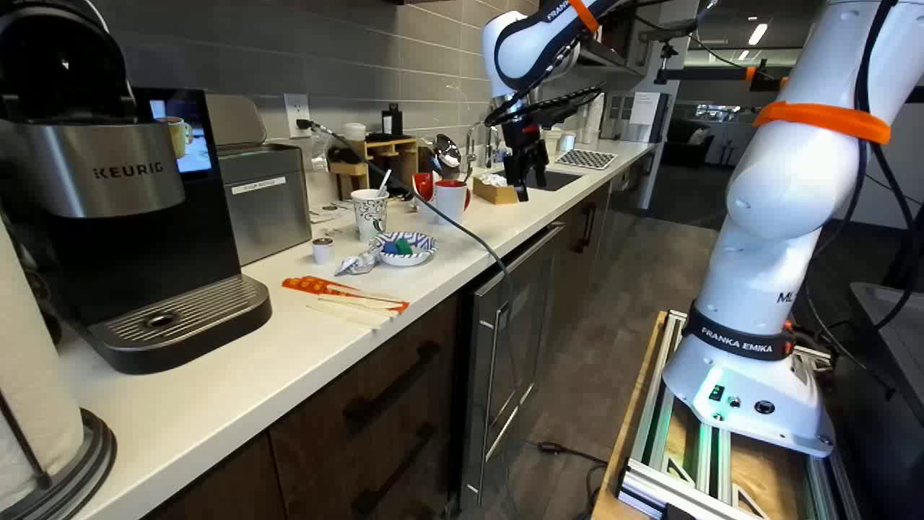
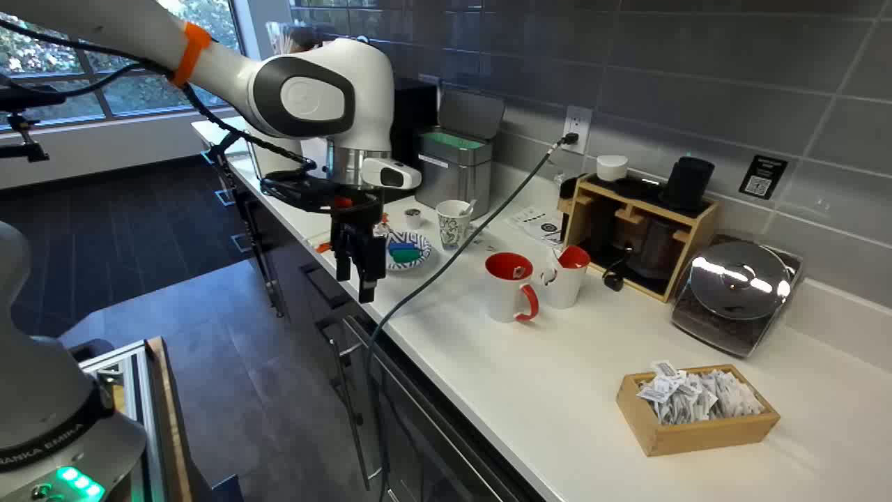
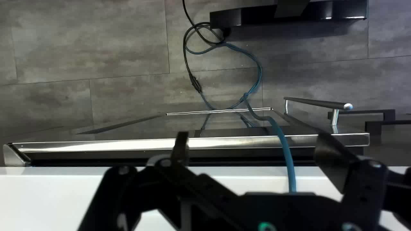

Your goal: Close the silver bin

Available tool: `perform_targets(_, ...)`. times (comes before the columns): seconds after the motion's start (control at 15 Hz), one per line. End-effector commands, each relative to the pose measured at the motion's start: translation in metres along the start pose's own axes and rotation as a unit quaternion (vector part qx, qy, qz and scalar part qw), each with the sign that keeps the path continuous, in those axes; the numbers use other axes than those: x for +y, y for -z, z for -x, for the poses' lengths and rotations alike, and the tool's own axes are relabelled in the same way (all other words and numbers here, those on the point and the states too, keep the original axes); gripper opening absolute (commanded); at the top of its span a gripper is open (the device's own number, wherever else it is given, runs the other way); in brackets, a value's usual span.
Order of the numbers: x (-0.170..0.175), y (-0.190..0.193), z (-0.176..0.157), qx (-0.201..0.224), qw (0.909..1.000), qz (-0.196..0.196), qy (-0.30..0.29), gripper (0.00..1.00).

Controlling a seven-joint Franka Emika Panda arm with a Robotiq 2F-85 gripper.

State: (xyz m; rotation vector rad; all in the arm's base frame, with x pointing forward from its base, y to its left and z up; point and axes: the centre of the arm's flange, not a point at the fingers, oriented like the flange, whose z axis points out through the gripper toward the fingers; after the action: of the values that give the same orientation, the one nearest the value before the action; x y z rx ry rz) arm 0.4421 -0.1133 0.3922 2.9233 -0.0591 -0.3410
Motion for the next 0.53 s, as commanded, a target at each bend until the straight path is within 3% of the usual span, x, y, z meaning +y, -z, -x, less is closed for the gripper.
perform_targets(0.0,0.0,0.0,0.0,0.0,1.0,0.0,0.0,1.0)
perform_targets(0.33,0.0,0.0,0.0,0.0,1.0,0.0,0.0,1.0)
perform_targets(0.47,-0.015,0.025,-0.018,0.028,0.9986,-0.032,0.032,1.0)
